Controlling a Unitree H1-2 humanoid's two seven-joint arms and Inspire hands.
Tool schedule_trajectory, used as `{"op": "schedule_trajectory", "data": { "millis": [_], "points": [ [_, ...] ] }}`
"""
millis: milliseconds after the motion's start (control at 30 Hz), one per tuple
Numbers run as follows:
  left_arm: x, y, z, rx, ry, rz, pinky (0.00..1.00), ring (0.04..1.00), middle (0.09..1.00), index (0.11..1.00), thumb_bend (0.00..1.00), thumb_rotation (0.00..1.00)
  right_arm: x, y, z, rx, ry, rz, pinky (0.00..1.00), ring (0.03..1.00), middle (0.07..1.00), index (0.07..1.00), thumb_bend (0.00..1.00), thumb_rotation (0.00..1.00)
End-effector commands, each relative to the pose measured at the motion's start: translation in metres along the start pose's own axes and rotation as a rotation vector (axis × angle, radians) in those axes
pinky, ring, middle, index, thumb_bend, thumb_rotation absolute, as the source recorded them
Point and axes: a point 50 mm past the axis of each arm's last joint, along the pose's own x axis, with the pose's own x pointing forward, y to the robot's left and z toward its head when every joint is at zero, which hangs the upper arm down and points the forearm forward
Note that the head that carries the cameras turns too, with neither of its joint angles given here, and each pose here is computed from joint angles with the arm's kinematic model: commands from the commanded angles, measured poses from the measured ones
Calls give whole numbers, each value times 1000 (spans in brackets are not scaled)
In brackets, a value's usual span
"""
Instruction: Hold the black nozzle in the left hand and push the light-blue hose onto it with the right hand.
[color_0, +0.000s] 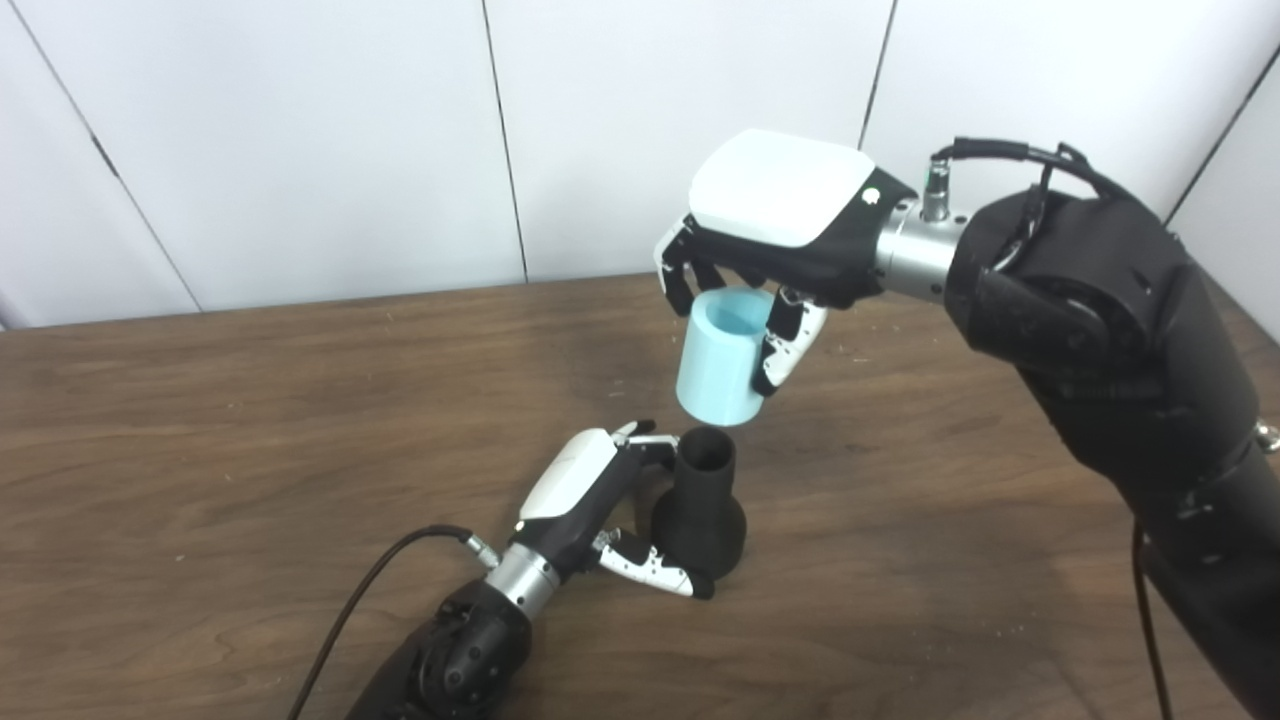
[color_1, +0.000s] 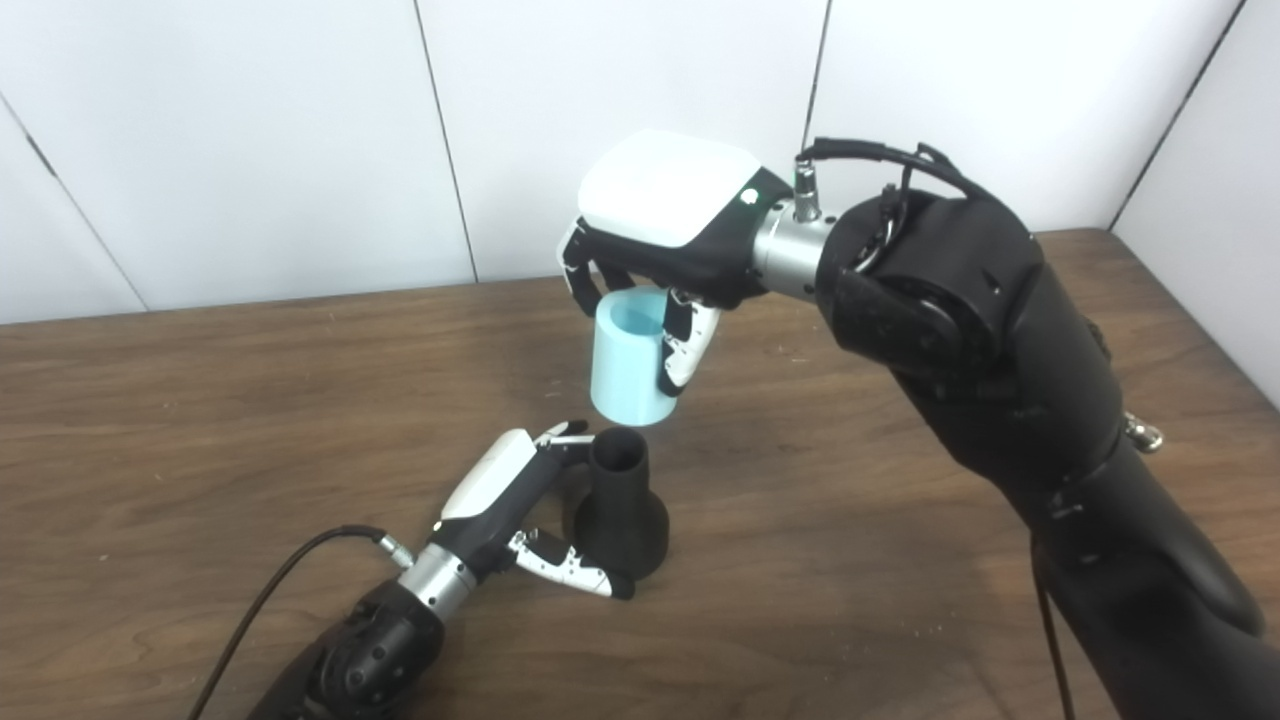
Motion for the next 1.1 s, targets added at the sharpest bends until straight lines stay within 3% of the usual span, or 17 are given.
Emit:
{"op": "schedule_trajectory", "data": {
  "millis": [0,1067],
  "points": [
    [-38,-67,-29,-17,197,-238,943,732,546,442,515,0,-5,-22,1,-38,16,-66,188,336,463,530,510,0],
    [-38,-64,-29,-15,194,-232,948,730,545,442,515,0,-17,-33,24,-64,-58,-48,248,361,481,528,513,0]
  ]
}}
